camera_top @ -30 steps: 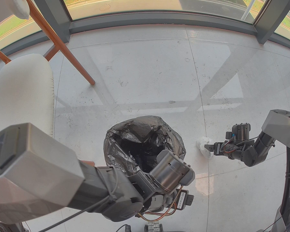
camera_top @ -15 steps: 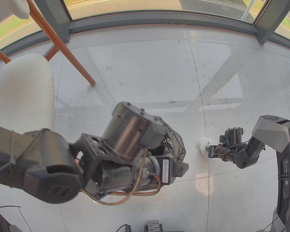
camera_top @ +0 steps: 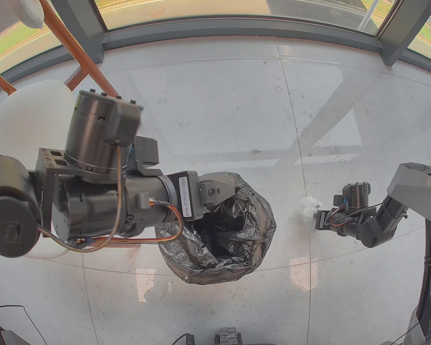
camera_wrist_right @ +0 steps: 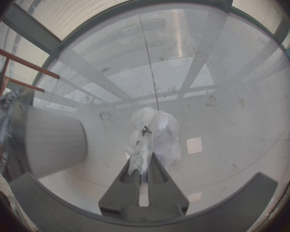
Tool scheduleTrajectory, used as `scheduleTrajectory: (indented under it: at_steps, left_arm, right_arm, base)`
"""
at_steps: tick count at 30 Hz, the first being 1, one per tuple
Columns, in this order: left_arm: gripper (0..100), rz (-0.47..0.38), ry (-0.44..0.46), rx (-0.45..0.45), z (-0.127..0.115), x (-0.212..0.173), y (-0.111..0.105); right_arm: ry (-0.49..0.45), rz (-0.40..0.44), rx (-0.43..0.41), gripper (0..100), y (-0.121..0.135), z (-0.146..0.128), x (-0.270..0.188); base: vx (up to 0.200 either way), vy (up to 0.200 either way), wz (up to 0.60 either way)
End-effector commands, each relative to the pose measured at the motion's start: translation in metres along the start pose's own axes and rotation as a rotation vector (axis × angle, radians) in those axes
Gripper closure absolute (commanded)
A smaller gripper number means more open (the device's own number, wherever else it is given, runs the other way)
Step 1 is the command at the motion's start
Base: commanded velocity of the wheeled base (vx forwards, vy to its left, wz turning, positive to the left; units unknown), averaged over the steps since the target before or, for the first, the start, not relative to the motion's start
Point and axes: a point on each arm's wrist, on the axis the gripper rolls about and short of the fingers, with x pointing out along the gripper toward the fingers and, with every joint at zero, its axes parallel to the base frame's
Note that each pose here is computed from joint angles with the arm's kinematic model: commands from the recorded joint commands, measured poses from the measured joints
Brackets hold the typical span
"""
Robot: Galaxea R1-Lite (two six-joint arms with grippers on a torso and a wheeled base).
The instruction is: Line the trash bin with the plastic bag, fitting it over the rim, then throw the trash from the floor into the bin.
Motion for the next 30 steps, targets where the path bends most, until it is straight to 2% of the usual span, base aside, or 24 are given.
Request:
scheduleTrajectory:
  at_steps: [1,3,7,12,15,18,21,22,25,30]
  left_arm:
    - [0,-0.008,-0.073,-0.006,0.009,-0.031,0.01]
    - [0,-0.004,-0.073,-0.006,0.005,-0.037,0.013]
    - [0,0.006,-0.101,-0.007,0.009,-0.045,0.019]
    - [0,0.05,-0.156,0.054,0.016,-0.061,0.033]
    - [0,0.065,-0.168,0.07,0.017,-0.066,0.038]
    - [0,0.061,-0.185,0.073,0.016,-0.071,0.038]
    - [0,0.058,-0.194,0.072,0.016,-0.071,0.039]
    - [0,0.051,-0.224,0.074,0.018,-0.071,0.04]
    - [0,0.039,-0.254,0.074,0.019,-0.071,0.04]
    - [0,0.032,-0.258,0.075,0.019,-0.072,0.039]
  right_arm:
    - [-0.142,0.133,0.024,100,0.049,0.038,-0.108]
    - [-0.172,0.264,0.063,100,0.088,0.039,-0.156]
    - [-0.12,0.435,0.092,100,0.131,0.027,-0.213]
    - [-0.069,0.573,0.055,100,0.164,0.011,-0.235]
    - [-0.035,0.616,0.018,100,0.178,0.001,-0.238]
    - [-0.001,0.625,-0.01,100,0.19,-0.007,-0.228]
    - [0.007,0.63,-0.015,100,0.196,-0.007,-0.222]
    - [0.024,0.638,-0.026,100,0.205,-0.01,-0.215]
    - [0.04,0.635,-0.032,100,0.211,-0.013,-0.207]
    - [0.034,0.643,-0.032,100,0.22,-0.009,-0.198]
  base:
    - [0.0,0.0,0.0]
    - [0.0,0.0,0.0]
    - [0.0,0.0,0.0]
    - [0.0,0.0,0.0]
    - [0.0,0.0,0.0]
    - [0.0,0.0,0.0]
    - [0.0,0.0,0.0]
    - [0.0,0.0,0.0]
    - [0.0,0.0,0.0]
    - [0.0,0.0,0.0]
